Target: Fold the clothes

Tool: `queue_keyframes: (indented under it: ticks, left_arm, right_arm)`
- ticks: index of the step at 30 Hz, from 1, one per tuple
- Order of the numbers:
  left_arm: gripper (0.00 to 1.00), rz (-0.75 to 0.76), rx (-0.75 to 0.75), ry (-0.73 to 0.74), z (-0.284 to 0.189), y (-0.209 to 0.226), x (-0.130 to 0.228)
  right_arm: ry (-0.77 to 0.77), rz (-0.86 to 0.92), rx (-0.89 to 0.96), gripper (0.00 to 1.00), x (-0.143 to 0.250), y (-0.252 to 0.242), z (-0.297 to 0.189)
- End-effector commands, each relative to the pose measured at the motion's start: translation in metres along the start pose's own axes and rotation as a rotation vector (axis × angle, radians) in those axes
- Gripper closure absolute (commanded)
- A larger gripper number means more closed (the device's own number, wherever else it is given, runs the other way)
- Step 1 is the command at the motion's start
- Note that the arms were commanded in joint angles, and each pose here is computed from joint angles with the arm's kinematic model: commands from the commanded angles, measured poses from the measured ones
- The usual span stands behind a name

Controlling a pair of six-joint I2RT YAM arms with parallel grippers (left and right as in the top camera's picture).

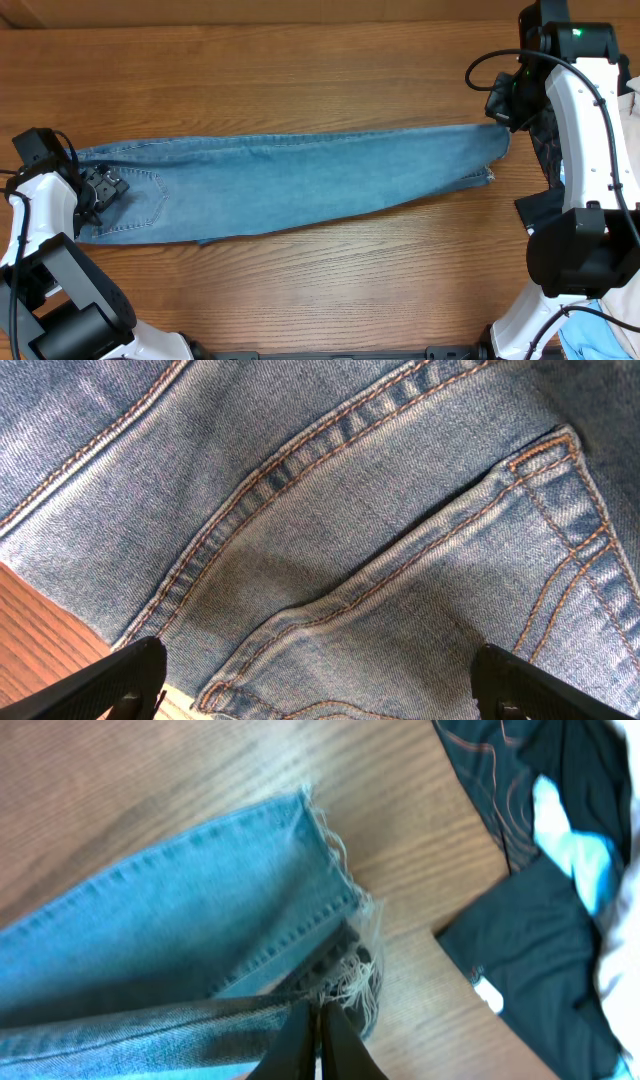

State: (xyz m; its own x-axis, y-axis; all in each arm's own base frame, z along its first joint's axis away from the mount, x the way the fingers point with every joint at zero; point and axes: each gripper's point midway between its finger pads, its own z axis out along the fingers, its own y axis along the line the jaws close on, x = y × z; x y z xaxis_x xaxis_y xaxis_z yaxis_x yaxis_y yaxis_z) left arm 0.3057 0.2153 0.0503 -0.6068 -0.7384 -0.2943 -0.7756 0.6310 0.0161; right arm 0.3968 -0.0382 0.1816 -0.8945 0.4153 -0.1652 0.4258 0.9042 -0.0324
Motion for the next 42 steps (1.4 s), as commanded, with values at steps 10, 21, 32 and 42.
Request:
queue_keyframes:
  ticks: [10,21,32,42]
  left_arm:
    - [0.0,0.007,0.003,0.006,0.002,0.001,0.001]
    - [0.01,0.006,0.003,0.006,0.002,0.001,0.001]
    - [0.0,0.007,0.004,0.007,0.002,0.001,0.002]
    - [0.0,0.007,0.048,0.021,0.002,-0.007,0.004]
  right_arm:
    - [-0.098,0.115,-0.016,0.94,-0.068,0.016,0.083]
    - [-0.096,0.177,-0.018,0.9,-0.084,0.027,0.14]
    - [-0.017,-0.034,-0.27,0.69,-0.061,0.07,0.102]
    - [0.036,-0.902,-0.413,0.61,0.02,0.152,0.087]
